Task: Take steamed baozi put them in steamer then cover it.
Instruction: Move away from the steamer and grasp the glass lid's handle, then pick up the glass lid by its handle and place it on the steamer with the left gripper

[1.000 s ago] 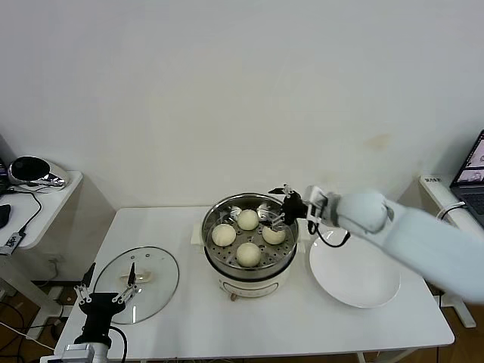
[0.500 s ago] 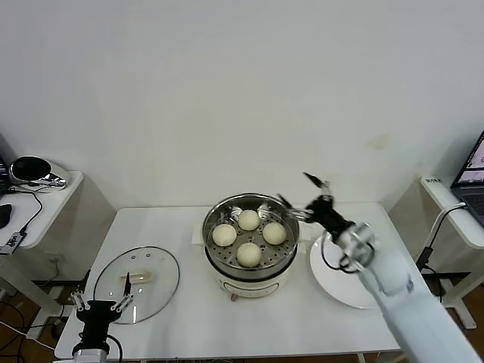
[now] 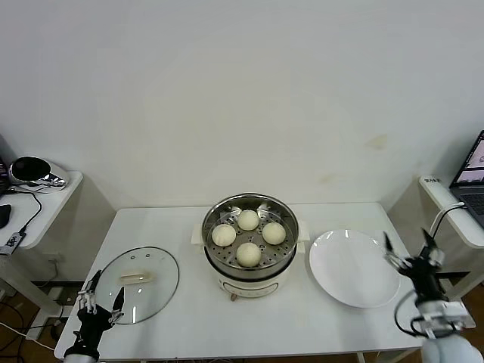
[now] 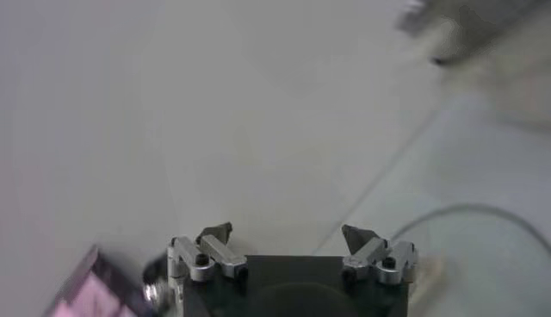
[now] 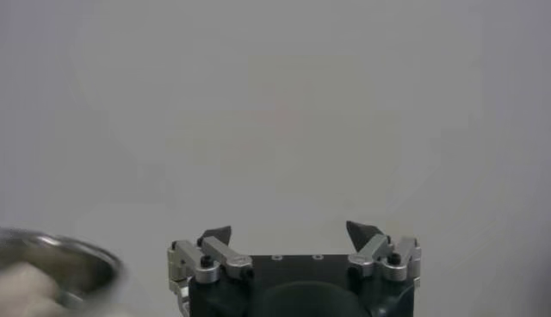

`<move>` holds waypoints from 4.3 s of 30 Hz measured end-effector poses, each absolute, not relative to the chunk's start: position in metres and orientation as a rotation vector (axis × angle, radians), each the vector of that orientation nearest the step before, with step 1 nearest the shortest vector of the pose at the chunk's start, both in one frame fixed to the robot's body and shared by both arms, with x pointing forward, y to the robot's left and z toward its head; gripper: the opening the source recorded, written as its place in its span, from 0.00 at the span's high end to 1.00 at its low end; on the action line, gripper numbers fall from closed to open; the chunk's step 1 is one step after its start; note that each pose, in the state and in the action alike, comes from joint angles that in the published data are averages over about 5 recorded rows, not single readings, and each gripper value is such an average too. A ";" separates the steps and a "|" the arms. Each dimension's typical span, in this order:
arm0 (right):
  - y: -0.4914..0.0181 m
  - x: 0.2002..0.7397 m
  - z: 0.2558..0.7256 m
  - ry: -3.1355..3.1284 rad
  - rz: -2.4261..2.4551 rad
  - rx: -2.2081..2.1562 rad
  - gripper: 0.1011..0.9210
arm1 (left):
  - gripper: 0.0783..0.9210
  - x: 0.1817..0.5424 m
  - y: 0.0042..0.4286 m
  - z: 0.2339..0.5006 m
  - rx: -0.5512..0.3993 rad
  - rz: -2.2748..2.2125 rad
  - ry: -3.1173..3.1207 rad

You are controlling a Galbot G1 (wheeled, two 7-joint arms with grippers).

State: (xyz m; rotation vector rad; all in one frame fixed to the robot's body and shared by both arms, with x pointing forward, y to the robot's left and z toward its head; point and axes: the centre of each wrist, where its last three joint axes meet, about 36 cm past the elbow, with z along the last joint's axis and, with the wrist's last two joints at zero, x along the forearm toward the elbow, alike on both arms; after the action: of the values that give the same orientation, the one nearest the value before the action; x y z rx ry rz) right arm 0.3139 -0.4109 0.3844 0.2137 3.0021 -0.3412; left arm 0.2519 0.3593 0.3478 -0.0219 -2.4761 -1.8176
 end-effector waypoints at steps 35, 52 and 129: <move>-0.433 0.221 0.349 3.068 -0.501 0.617 0.12 | 0.12 0.363 0.412 0.293 -0.280 -2.308 -1.966; -0.436 0.217 0.345 3.070 -0.531 0.628 0.12 | 0.24 0.396 0.413 0.281 -0.258 -2.252 -2.012; -0.381 0.238 0.314 3.109 -0.596 0.428 0.12 | 0.92 0.456 0.097 0.480 -0.254 -2.130 -2.398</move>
State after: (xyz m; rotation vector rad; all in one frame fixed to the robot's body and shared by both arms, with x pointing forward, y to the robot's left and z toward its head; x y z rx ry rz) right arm 0.2378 -0.3806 0.3142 0.4283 3.1090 -0.5961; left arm 0.4564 0.0969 0.4797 -0.2538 -2.3985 -2.1295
